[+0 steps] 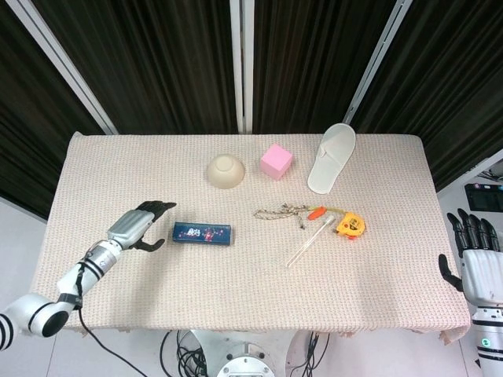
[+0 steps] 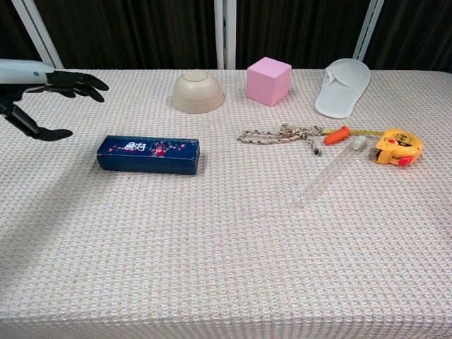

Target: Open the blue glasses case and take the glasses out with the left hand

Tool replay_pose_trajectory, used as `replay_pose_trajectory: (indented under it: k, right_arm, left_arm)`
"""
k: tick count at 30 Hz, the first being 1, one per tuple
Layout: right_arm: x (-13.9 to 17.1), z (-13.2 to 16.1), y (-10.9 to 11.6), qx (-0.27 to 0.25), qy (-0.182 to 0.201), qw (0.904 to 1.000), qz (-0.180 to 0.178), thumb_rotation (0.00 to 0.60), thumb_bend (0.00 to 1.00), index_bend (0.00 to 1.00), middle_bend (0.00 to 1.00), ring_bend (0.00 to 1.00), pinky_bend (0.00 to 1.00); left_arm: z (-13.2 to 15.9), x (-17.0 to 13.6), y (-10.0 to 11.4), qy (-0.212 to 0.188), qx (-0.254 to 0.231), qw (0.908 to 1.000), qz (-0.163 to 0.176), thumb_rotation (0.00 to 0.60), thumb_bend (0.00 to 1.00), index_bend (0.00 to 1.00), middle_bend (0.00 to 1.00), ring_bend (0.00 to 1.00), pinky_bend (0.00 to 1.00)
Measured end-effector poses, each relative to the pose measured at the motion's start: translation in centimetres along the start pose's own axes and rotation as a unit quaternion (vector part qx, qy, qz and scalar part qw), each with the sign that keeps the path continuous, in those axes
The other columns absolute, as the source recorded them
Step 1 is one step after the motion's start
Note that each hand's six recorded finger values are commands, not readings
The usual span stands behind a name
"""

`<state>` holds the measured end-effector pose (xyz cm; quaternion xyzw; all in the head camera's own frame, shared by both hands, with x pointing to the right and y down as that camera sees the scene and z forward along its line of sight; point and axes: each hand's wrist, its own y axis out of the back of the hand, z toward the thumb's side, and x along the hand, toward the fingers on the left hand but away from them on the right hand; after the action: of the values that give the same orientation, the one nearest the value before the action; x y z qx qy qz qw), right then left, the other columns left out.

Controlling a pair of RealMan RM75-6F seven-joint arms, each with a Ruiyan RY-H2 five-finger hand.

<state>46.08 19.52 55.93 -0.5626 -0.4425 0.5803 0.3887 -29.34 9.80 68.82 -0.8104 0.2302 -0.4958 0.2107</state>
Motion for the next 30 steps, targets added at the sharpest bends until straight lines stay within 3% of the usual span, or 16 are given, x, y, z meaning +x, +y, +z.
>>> replay_pose_trajectory:
  k: [6, 16, 24, 30]
  right_arm:
    - [-0.1, -0.1, 0.0, 0.000, 0.001, 1.0000, 0.000, 0.600, 0.39, 0.00, 0.00, 0.00, 0.00]
    - [-0.2, -0.3, 0.0, -0.002, 0.000, 1.0000, 0.001, 0.600, 0.39, 0.00, 0.00, 0.00, 0.00]
    - [-0.3, -0.1, -0.2, -0.003, 0.000, 1.0000, 0.002, 0.600, 0.40, 0.00, 0.00, 0.00, 0.00]
    - [-0.2, -0.2, -0.3, -0.001, -0.003, 1.0000, 0.006, 0.600, 0.41, 0.00, 0.00, 0.00, 0.00]
  left_arm:
    - [-0.6, 1.1, -0.9, 0.022, 0.000, 0.9991, -0.036, 0.600, 0.39, 0.04, 0.11, 0.00, 0.02]
    - [-1.1, 1.9, -2.2, 0.043, -0.006, 0.9967, -0.069, 0.600, 0.39, 0.04, 0.12, 0.00, 0.02]
    - [-0.2, 2.0, -3.0, 0.030, -0.044, 0.9962, -0.069, 0.600, 0.39, 0.04, 0.14, 0.00, 0.02]
    - [0.6, 1.6, -3.8, 0.009, -0.043, 0.9957, -0.081, 0.600, 0.39, 0.04, 0.18, 0.00, 0.02]
